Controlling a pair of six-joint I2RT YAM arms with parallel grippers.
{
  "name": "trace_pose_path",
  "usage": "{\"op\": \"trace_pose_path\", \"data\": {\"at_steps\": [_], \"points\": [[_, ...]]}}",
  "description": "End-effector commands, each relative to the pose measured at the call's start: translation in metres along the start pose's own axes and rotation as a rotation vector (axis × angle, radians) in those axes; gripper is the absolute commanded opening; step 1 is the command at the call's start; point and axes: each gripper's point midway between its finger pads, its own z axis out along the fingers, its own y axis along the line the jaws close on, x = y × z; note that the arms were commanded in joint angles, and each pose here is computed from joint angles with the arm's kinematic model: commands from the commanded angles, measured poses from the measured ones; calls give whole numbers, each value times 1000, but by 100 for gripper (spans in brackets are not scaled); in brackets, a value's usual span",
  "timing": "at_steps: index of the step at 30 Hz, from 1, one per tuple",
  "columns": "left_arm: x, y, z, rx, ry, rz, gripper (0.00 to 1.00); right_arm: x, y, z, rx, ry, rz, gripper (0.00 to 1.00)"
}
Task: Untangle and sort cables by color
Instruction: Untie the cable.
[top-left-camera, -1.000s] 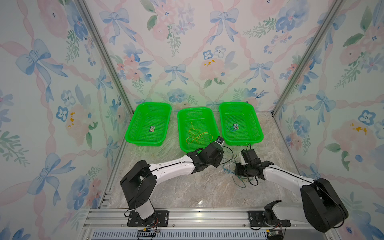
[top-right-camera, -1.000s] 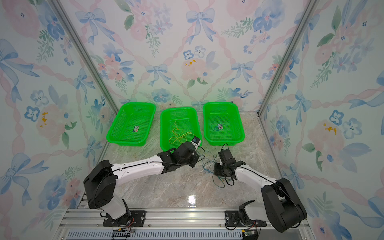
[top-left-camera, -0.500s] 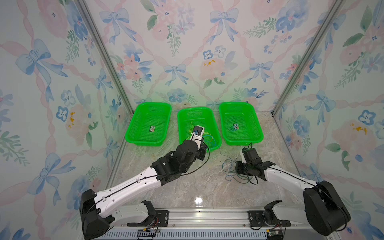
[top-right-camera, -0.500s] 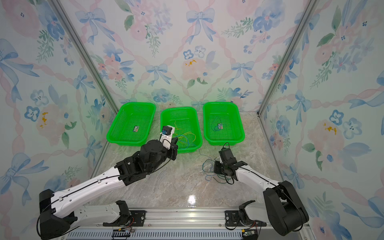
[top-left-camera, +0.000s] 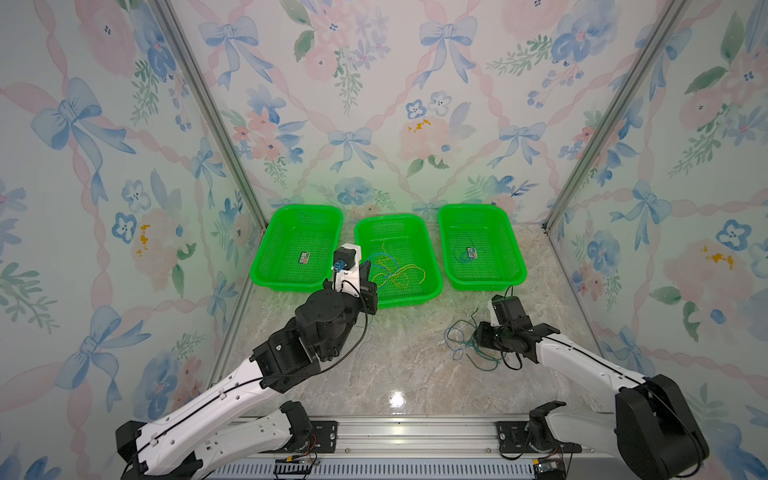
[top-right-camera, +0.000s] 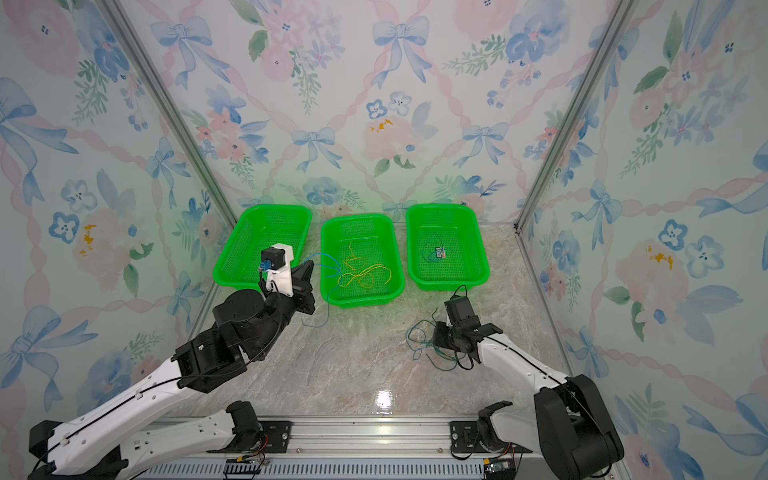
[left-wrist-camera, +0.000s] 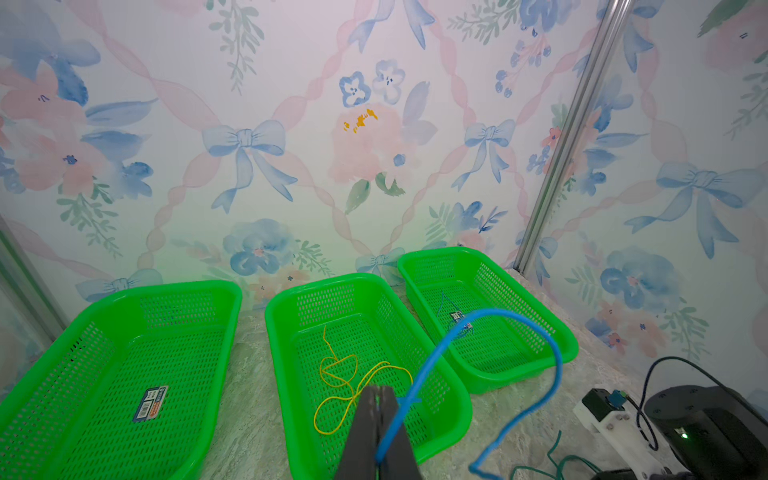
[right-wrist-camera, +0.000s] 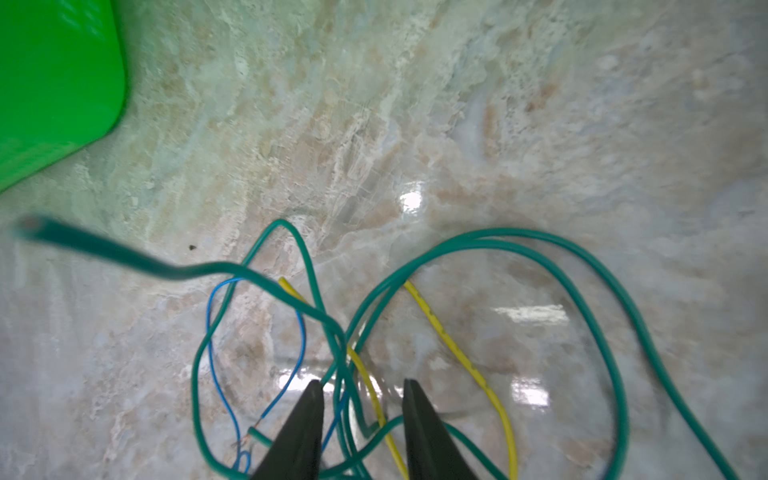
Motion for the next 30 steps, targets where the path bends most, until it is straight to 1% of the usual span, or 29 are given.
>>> {"op": "trace_pose_path", "data": {"at_steps": [1,6,7,8,9,11,13,15,19,21,24,26,27,28,29,30], "points": [[5,-18,2,104,18,36,0,-34,36,-40,-126,-106,-88,45],[12,-37,5,197,43,44,0,-65,91,-103,-288,-285,-291,56],[14,-40,5,208,50,43,0,-70,103,-117,-331,-321,-331,61],[14,-43,5,223,51,43,0,-72,115,-129,-379,-348,-364,64],[15,-46,6,241,57,46,0,-73,123,-136,-414,-365,-389,69],[19,-55,6,281,70,53,0,-72,146,-151,-528,-407,-467,70],[22,-61,7,311,82,55,0,-66,162,-155,-618,-444,-570,70],[23,-70,6,356,90,54,0,-58,175,-156,-683,-514,-681,70],[28,-92,0,482,113,61,0,-51,195,-156,-761,-752,-845,73],[27,-101,-5,540,115,62,0,-46,205,-152,-770,-836,-922,74],[28,-112,-13,624,118,71,0,-45,216,-138,-740,-867,-978,74],[30,-117,-16,656,125,73,0,-48,223,-134,-747,-883,-987,71],[30,-118,-16,660,126,72,0,-49,226,-133,-757,-892,-983,68],[31,-118,-17,660,128,74,0,-49,229,-134,-777,-897,-975,62],[32,-117,-16,656,129,74,0,-48,232,-136,-804,-901,-971,52],[33,-116,-16,654,131,74,0,-48,234,-139,-820,-907,-967,38]]}}
